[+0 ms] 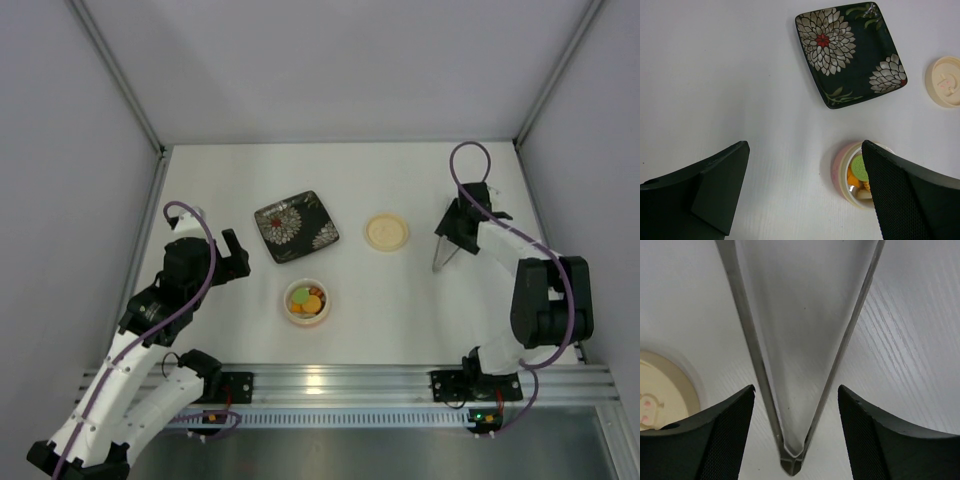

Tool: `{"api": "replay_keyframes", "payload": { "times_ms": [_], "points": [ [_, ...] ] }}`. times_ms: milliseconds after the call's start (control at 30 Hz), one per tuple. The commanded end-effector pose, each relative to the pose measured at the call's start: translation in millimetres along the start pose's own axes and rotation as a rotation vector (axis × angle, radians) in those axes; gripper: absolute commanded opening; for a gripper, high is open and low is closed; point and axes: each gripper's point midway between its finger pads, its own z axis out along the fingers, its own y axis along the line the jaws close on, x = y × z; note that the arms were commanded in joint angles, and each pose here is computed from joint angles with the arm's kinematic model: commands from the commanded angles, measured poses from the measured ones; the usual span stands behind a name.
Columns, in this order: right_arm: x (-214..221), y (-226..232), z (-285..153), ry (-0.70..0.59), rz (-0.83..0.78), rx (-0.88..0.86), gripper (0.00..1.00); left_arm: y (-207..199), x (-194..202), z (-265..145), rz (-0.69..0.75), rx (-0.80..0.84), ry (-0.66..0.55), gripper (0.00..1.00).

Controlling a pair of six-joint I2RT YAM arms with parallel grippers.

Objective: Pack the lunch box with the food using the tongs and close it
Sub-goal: Place the clamp at the center of the board, then pick up the box lid from the center of the board.

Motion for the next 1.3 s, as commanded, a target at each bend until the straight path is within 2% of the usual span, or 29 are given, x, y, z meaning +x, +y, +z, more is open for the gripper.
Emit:
{"api": "replay_keyframes", "payload": {
  "times_ms": [0,300,500,700,800,867,1067,1267],
  "points": [
    [-3,7,10,-0.02,-0.004,-0.052,0.67,0,0,0,0.0,0.0,-0.006,0.99],
    [13,0,16,0.021,-0.022,-0.038,0.71,0,-1,0,0.0,-0.001,-0.008,0.99],
    [-16,12,-27,-0.074,-0.031,-0.097,0.72,-1,1,1,0.002,-0.001,-0.002,0.99],
    [-24,64,-76,-0.131,-0.131,-0.212,0.72,0,0,0,0.0,-0.002,-0.006,0.99],
    [-9,96,-73,-0.091,-0.202,-0.232,0.66,1,0,0,-0.001,-0.005,-0.006,0.99],
    [5,111,-60,-0.052,-0.223,-0.233,0.54,1,-1,0,-0.002,-0.005,-0.009,0.99],
    [23,123,-26,-0.01,-0.229,-0.207,0.4,1,0,1,0.0,-0.006,-0.008,0.99],
    [27,123,-5,0.003,-0.247,-0.169,0.37,1,0,1,0.001,-0.008,-0.004,0.99]
  ]
}}
